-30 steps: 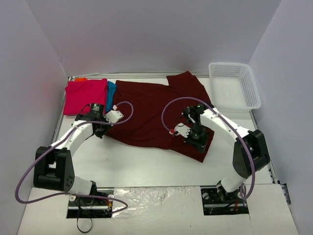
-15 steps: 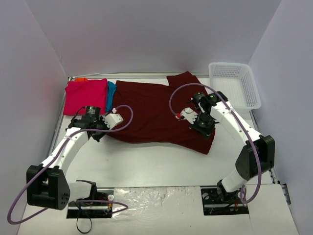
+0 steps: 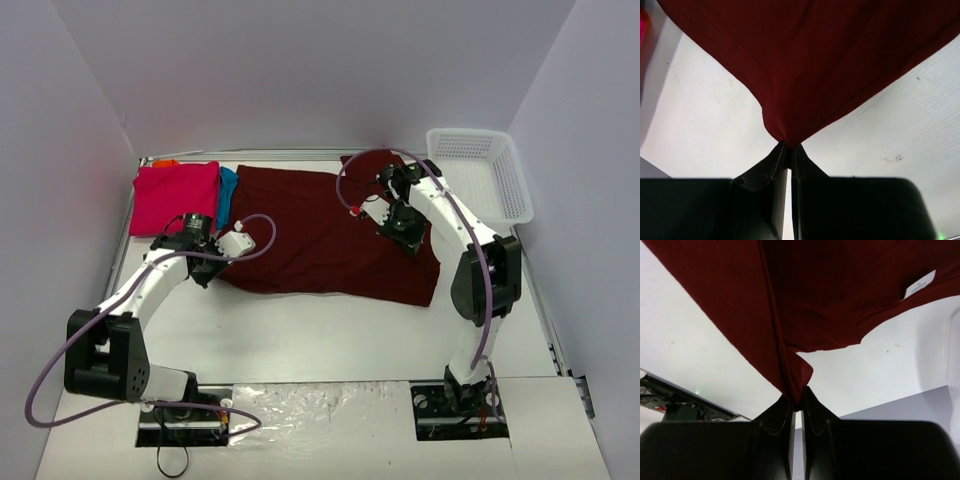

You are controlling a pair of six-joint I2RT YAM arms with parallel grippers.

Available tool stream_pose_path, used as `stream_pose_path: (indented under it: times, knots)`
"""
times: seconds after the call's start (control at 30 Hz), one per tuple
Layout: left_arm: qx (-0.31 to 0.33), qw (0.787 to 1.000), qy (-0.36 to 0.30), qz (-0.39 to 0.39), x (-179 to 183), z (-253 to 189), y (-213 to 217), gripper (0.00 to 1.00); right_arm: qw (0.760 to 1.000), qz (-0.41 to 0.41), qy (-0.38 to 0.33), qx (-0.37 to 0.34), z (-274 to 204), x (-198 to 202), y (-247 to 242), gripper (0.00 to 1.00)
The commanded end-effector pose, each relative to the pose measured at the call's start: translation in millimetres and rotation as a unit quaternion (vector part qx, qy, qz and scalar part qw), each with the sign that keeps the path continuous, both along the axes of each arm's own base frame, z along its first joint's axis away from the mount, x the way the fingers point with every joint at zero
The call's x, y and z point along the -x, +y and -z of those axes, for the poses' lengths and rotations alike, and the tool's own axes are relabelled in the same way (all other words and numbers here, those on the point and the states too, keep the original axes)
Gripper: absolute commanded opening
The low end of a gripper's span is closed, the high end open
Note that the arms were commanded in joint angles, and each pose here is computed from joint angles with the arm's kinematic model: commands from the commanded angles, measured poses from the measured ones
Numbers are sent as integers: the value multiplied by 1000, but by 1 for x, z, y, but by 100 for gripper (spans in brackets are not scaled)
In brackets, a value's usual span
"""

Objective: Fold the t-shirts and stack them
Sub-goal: Fold the flattened tshirt in 1/3 of the way

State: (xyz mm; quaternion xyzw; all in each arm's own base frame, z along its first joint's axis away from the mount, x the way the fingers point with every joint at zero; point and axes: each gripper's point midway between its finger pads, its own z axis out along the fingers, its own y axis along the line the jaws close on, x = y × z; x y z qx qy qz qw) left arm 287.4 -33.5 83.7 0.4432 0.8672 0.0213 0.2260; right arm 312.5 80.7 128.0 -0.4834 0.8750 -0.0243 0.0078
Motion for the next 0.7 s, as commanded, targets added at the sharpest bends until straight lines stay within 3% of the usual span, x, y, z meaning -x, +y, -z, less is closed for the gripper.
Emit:
stream_pose_path:
  times: [0.0, 0.67]
  knots:
    - [5, 999, -38, -18, -31, -19, -4, 2, 999, 10, 0, 41, -9, -10, -19, 0]
    - [-6, 994, -42, -100, -99, -20, 0, 2, 998, 24, -50, 42, -3, -92, -13, 0]
